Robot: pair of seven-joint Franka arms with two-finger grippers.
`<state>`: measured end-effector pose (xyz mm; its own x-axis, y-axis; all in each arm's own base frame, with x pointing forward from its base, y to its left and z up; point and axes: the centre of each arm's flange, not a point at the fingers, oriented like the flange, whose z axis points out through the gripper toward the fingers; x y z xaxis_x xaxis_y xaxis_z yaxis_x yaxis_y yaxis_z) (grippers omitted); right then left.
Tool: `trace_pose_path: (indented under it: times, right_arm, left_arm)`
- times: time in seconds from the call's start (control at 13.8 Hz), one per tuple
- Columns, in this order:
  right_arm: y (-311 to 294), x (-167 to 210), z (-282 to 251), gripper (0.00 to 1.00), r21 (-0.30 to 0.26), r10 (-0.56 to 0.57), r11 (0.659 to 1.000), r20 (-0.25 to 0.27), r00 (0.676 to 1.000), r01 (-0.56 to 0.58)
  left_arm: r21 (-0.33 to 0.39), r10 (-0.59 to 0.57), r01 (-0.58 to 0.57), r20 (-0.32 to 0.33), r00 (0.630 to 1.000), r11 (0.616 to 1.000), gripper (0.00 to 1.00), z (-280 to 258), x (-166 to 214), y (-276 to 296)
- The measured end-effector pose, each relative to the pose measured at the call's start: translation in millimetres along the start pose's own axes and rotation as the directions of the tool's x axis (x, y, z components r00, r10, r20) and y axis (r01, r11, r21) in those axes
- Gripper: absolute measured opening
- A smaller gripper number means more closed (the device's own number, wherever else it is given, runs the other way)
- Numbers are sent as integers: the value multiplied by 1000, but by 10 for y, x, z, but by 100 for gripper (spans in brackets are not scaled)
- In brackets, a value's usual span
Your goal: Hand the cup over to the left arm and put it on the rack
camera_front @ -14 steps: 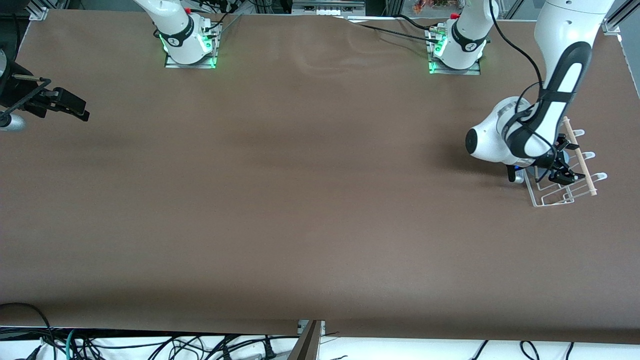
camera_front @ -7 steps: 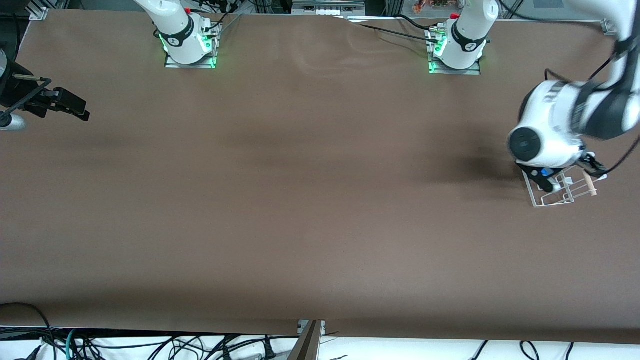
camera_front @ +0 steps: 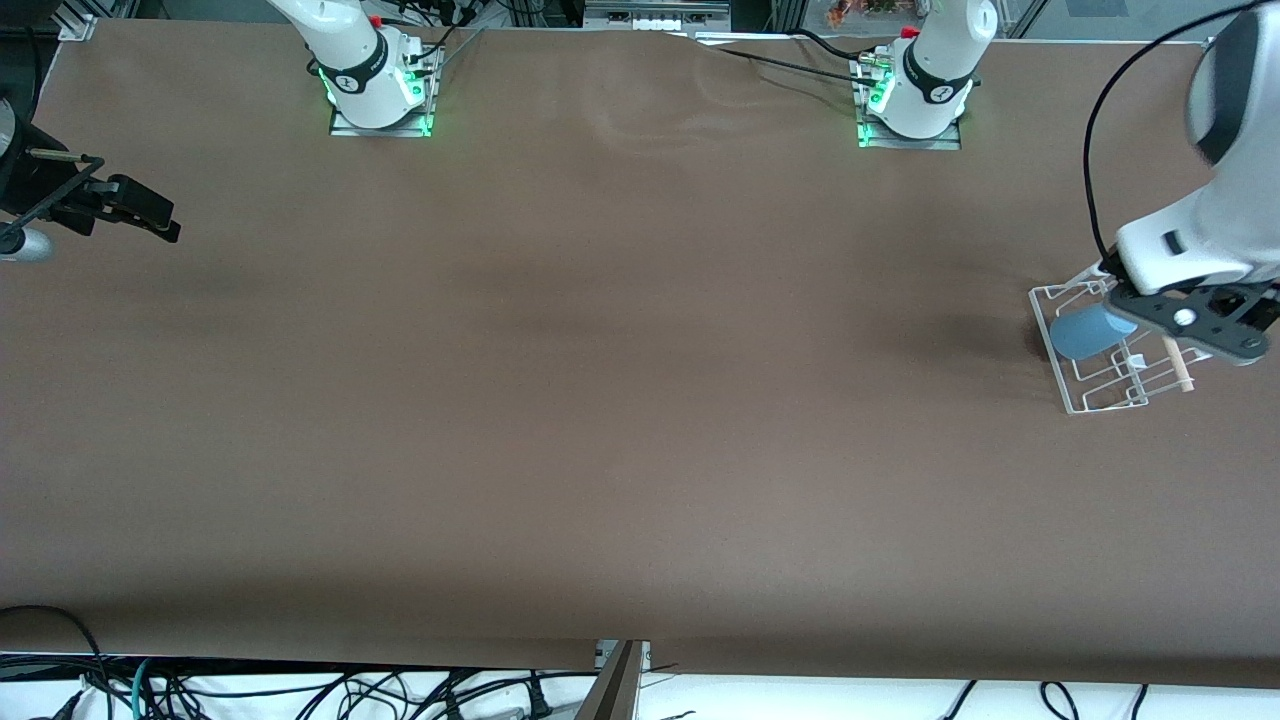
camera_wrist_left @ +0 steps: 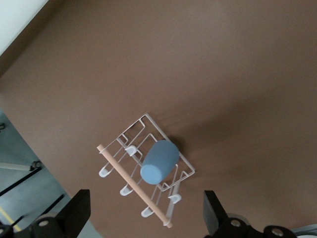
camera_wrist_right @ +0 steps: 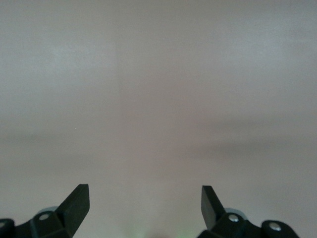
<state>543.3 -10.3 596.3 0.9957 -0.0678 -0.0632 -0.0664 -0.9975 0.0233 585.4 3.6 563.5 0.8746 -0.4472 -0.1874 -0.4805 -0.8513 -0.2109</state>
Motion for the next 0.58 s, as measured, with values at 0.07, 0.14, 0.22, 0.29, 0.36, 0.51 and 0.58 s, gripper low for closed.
trace_pose_path:
  times: [0.07,0.14,0.22,0.29,0.36,0.51,0.58]
  right_arm:
    - [-1,0,0,100,0,0,1000,0,1000,0]
    - [-1,0,0,100,0,0,1000,0,1000,0]
    - [-2,0,0,100,0,0,1000,0,1000,0]
    - [-2,0,0,100,0,0,1000,0,1000,0]
    - [-2,0,-1,100,0,0,1000,0,1000,0]
    - [-2,0,-1,100,0,0,1000,0,1000,0]
    - [-2,0,-1,100,0,0,1000,0,1000,0]
  left_arm:
    - [-60,-85,84,-21,996,995,100,-145,-43,11]
    - [-132,-181,175,-33,983,976,100,-247,-65,42]
    - [-195,-288,277,-30,957,941,100,-301,-63,75]
    - [-234,-401,389,-6,916,891,100,-311,-52,102]
    - [-253,-498,487,24,867,836,100,-306,-37,121]
    - [-262,-589,583,60,806,770,100,-285,-19,129]
    - [-266,-609,602,67,790,753,100,-285,-24,109]
